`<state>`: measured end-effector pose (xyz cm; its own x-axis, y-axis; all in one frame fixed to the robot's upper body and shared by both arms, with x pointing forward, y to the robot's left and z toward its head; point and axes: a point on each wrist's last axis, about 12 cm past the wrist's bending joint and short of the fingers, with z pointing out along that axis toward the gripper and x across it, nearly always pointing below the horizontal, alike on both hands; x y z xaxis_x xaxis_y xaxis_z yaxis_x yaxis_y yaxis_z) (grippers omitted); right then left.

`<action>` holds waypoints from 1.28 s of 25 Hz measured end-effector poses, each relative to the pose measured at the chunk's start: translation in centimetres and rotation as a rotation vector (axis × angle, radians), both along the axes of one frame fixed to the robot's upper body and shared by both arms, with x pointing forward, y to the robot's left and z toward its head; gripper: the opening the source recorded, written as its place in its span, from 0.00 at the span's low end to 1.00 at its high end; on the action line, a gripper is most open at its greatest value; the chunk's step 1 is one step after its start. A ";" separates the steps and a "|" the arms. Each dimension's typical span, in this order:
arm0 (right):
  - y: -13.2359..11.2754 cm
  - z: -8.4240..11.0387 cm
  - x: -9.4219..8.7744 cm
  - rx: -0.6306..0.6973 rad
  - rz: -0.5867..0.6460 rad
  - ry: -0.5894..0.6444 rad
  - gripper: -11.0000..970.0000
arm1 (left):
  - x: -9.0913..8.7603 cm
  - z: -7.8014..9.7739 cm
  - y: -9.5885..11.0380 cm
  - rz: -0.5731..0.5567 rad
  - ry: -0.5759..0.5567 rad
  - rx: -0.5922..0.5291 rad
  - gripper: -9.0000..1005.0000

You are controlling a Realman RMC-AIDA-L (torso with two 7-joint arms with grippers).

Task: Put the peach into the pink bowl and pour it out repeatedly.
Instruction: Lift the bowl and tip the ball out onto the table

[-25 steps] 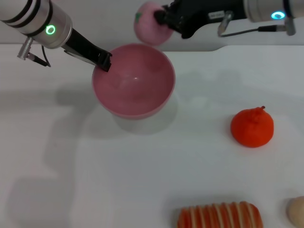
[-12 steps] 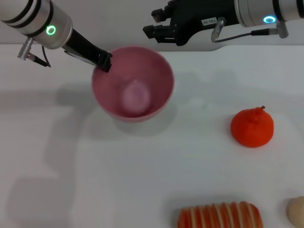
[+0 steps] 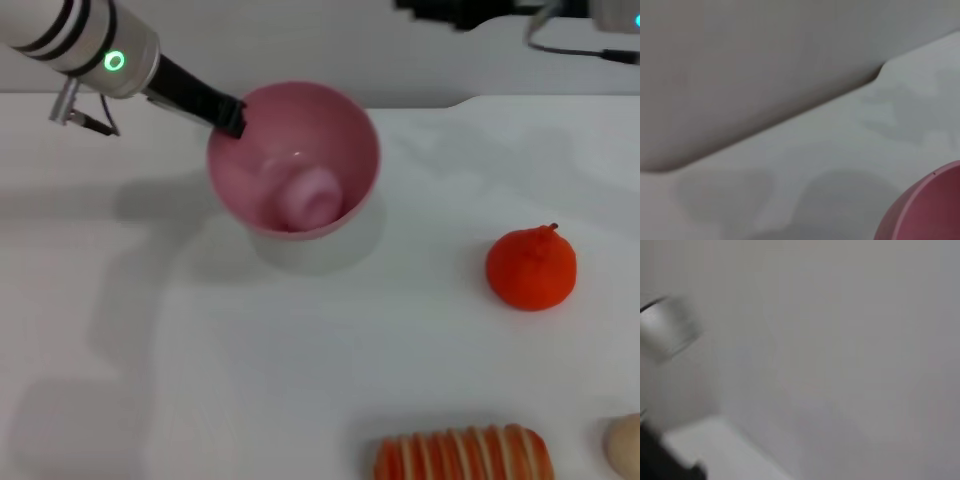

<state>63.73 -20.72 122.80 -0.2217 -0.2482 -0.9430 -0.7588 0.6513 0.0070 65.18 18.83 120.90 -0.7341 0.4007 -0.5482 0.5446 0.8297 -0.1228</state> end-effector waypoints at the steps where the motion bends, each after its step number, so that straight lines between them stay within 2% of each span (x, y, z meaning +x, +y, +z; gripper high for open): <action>1: -1.3 -0.4 0.1 0.069 -0.035 0.006 0.46 | 0.1 -0.1 -0.3 -0.010 -0.026 -0.023 0.05; 6: -8.6 -3.6 -1.1 0.396 -0.217 -0.044 0.46 | 0.0 -1.4 -1.7 -0.048 -0.135 -0.097 0.05; 9: -11.9 -5.6 -2.5 0.469 -0.309 -0.094 0.46 | -0.1 -2.5 -2.3 -0.055 -0.249 -0.139 0.05; 13: -14.6 -7.7 -4.3 0.463 -0.403 -0.127 0.46 | -0.6 -4.0 -2.8 -0.041 -0.392 -0.186 0.05; 15: -15.9 -8.6 -5.1 0.460 -0.457 -0.134 0.46 | -1.3 -5.1 -3.3 -0.034 -0.489 -0.201 0.05; 16: -16.6 -8.9 -5.4 0.462 -0.486 -0.138 0.46 | -1.3 -5.1 -3.3 -0.034 -0.489 -0.201 0.05; 21: -20.4 -9.8 -7.1 0.450 -0.631 -0.173 0.46 | -4.5 -7.8 -6.4 -0.048 -0.717 -0.176 0.05; 23: -21.4 -10.0 -7.3 0.434 -0.667 -0.171 0.46 | -6.3 -8.7 -8.0 -0.076 -0.845 -0.152 0.05; 26: -22.5 -10.1 -7.4 0.417 -0.697 -0.159 0.46 | -8.5 -9.5 -9.4 -0.103 -1.007 -0.142 0.05; 32: -23.0 -10.2 -7.0 0.378 -0.709 -0.163 0.46 | -10.4 -10.1 -9.6 -0.091 -1.120 -0.159 0.05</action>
<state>56.70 -43.75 112.56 -0.0591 0.2402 -0.9689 -0.1776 0.9526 0.2470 54.81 9.25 110.79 0.2300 0.2950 -0.9274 0.4714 0.7999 0.3714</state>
